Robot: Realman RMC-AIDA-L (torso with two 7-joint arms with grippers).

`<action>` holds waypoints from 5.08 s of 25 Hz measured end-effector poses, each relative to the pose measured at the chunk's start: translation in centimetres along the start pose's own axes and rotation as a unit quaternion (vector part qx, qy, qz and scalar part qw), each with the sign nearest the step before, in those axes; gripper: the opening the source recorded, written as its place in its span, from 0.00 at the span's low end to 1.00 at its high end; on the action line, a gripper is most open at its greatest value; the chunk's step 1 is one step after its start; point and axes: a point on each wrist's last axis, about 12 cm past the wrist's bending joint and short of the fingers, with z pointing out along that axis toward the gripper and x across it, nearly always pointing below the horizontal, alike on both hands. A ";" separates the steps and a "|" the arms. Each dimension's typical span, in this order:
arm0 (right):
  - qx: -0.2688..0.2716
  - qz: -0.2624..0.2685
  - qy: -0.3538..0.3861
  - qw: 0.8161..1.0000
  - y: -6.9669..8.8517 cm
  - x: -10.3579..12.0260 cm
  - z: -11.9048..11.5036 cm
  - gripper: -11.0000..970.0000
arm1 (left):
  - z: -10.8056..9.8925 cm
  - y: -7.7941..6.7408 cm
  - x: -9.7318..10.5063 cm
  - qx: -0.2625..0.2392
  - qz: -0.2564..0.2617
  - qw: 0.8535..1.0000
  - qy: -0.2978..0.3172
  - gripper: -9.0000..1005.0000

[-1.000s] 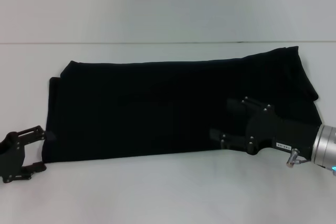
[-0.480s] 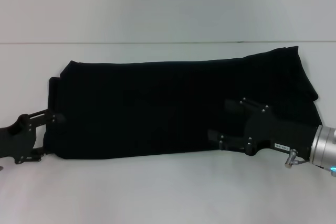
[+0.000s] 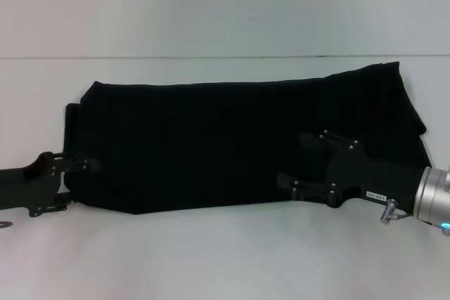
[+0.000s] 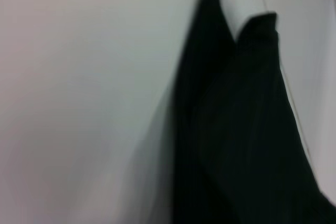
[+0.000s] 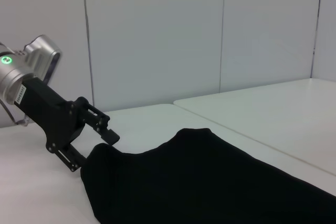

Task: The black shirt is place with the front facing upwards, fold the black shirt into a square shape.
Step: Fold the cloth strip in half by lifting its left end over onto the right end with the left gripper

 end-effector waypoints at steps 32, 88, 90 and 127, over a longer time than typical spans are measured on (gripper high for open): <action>-0.010 0.003 0.002 1.000 0.3 0.1 0.0 0.95 | -0.3 0.5 -0.2 -0.004 0.019 1.000 -0.020 0.05; 0.114 0.105 -0.032 0.987 1.8 4.4 -6.5 0.95 | 17.1 -14.8 12.5 0.196 0.212 0.938 0.194 0.16; 0.117 0.105 -0.030 0.987 1.6 4.4 -6.3 0.95 | 17.0 -14.5 12.5 0.197 0.208 0.939 0.192 0.16; 0.319 0.266 -0.146 0.898 -1.6 5.0 -13.1 0.96 | 15.3 -16.3 14.7 0.281 0.403 0.822 0.290 0.60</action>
